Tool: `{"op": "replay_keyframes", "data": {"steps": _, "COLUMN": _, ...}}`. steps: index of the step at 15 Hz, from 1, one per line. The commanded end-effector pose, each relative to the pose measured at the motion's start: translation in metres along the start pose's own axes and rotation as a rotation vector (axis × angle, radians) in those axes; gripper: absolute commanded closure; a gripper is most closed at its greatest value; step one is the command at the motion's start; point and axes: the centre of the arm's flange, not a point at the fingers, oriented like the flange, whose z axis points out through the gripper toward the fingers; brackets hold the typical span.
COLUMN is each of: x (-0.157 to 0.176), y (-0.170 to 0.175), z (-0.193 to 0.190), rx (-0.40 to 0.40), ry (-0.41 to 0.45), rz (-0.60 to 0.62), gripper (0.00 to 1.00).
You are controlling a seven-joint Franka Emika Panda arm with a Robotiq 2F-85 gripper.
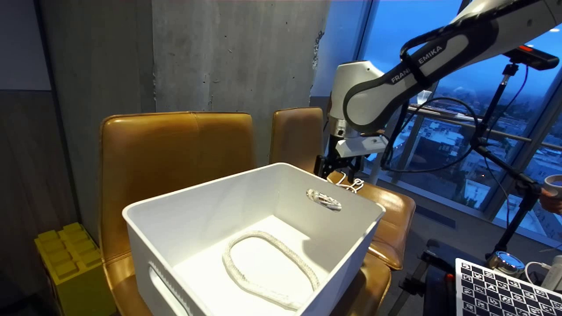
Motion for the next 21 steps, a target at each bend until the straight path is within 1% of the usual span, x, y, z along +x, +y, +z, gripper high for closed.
{"op": "replay_keyframes", "data": {"steps": 1, "x": 0.006, "y": -0.029, "z": -0.003, "rx": 0.003, "ry": 0.009, "rz": -0.07, "gripper": 0.0}}
{"op": "replay_keyframes", "data": {"steps": 4, "x": -0.003, "y": -0.047, "z": 0.009, "rx": -0.007, "ry": 0.012, "rz": -0.112, "gripper": 0.0}}
{"op": "replay_keyframes", "data": {"steps": 6, "x": -0.004, "y": -0.05, "z": 0.022, "rx": -0.021, "ry": 0.007, "rz": -0.126, "gripper": 0.0}}
{"op": "replay_keyframes", "data": {"steps": 12, "x": 0.022, "y": -0.031, "z": 0.057, "rx": -0.066, "ry": 0.005, "rz": -0.128, "gripper": 0.0}}
{"op": "replay_keyframes", "data": {"steps": 14, "x": 0.023, "y": -0.026, "z": 0.069, "rx": -0.076, "ry": 0.001, "rz": -0.134, "gripper": 0.0}}
{"op": "replay_keyframes", "data": {"steps": 17, "x": 0.016, "y": -0.031, "z": 0.083, "rx": -0.08, "ry": -0.015, "rz": -0.15, "gripper": 0.0}}
{"op": "replay_keyframes", "data": {"steps": 21, "x": 0.01, "y": -0.048, "z": 0.088, "rx": -0.079, "ry": -0.024, "rz": -0.164, "gripper": 0.0}}
